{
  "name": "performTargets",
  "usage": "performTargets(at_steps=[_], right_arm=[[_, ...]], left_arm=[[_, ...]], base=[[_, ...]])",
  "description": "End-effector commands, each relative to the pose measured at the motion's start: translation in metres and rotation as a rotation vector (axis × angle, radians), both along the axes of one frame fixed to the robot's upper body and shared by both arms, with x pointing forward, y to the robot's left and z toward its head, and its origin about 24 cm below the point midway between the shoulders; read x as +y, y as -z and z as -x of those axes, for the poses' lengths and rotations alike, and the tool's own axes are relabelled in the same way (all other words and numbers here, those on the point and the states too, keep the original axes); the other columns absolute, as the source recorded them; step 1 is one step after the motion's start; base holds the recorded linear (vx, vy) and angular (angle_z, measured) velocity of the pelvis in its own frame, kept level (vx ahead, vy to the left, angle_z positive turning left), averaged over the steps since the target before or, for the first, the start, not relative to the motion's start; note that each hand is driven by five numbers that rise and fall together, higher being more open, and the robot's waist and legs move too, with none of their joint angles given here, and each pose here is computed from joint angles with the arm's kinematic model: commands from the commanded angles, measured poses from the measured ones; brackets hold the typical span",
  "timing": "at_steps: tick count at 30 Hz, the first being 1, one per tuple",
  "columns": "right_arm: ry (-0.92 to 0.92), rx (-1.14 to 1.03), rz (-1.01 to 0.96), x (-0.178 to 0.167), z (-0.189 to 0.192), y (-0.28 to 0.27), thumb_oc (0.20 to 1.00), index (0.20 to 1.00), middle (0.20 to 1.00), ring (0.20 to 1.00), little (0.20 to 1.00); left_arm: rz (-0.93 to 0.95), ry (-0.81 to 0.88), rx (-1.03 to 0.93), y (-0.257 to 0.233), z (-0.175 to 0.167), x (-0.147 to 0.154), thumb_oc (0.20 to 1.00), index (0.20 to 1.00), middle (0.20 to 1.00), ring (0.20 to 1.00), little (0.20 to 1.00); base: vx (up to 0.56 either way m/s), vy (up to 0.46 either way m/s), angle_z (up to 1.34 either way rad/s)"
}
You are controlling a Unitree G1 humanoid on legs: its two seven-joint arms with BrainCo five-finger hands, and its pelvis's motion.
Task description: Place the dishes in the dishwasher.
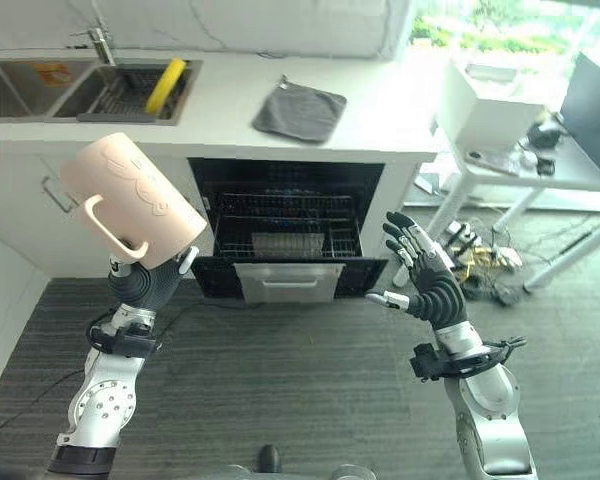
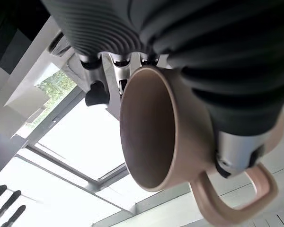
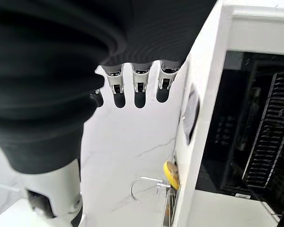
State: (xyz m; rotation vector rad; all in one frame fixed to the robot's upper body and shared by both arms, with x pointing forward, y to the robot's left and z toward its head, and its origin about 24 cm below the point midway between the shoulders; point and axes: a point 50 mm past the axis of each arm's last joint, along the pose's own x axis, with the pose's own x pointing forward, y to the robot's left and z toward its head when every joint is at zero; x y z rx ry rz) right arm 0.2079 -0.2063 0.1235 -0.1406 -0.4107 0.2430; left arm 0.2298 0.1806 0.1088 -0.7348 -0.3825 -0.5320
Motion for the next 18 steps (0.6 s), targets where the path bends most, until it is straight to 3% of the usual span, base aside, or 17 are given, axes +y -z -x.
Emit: performTargets(at_steps=[1, 10, 18], right_arm=[[0.017, -0.092, 0.009, -0.0035, 0.0001, -0.0126, 1.0, 1.0, 1.0, 1.0, 1.0], [-0.008, -0.082, 0.017, -0.0051, -0.0061, -0.0162, 1.0, 1.0, 1.0, 1.0, 1.0], [0.001, -0.075, 0.001, 0.0017, -0.0068, -0.0127, 1.0, 1.0, 1.0, 1.0, 1.0]], left_arm=[[-0.011, 0.006, -0.134, -0.0258, 0.0077, -0.0031, 0.2, 0.2, 0.2, 0.2, 0.2], [-0.014, -0.002, -0.136, -0.0294, 0.0046, -0.0024, 0.2, 0.2, 0.2, 0.2, 0.2], [0.002, 0.041, -0.122, -0.0261, 0.0054, -0.0105, 0.2, 0.2, 0.2, 0.2, 0.2]], base=[[0.2, 0.328, 0.08], [0.15, -0.058, -0.21], [0.24, -0.313, 0.44]])
